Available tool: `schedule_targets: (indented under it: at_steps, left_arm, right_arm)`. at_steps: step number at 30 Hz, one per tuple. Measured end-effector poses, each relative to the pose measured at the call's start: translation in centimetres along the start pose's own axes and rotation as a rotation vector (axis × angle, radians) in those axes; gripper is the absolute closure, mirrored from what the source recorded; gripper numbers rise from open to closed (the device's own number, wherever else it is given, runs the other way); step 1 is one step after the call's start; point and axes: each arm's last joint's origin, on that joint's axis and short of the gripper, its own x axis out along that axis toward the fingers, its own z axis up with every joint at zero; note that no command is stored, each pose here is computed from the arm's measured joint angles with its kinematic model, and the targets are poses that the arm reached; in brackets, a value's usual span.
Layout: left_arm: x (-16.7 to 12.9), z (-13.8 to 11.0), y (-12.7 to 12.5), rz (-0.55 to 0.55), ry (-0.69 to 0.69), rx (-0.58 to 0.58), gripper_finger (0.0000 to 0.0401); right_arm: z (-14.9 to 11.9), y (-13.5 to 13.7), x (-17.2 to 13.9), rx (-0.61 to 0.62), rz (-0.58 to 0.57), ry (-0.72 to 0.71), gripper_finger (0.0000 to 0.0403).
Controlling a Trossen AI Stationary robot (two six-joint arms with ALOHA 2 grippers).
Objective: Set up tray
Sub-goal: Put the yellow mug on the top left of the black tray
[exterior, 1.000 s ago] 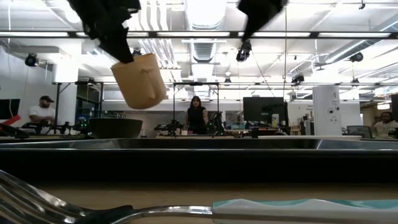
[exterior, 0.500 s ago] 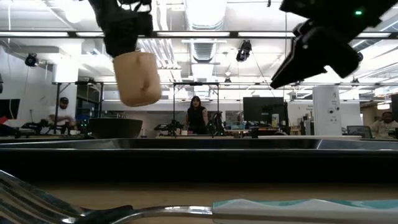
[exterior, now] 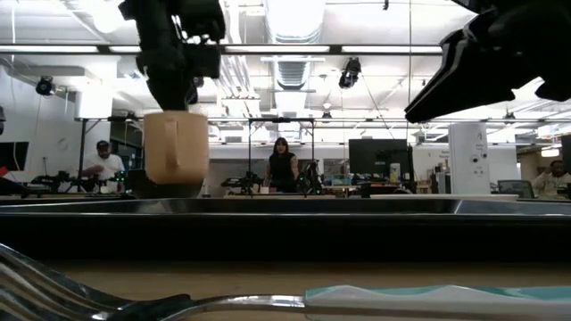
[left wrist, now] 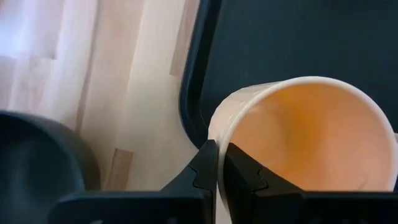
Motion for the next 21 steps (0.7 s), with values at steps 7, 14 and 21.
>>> schedule_targets:
  at_steps: [7,14,21]
  left_arm:
    - [3.1,1.1,0.0,-0.028,0.056,0.056,0.0401]
    - [3.8,1.7,0.0,-0.030,0.016,0.086,0.0401]
    - [4.3,1.7,-0.2,-0.080,0.005,0.089,0.0401]
  right_arm:
    - [0.0,0.1,-0.1,0.027,0.009,0.000,0.0312]
    - [0.2,0.1,-0.1,0.032,0.013,-0.002,0.0321]
    - [0.2,0.1,-0.1,0.033,0.014,-0.003,0.0316]
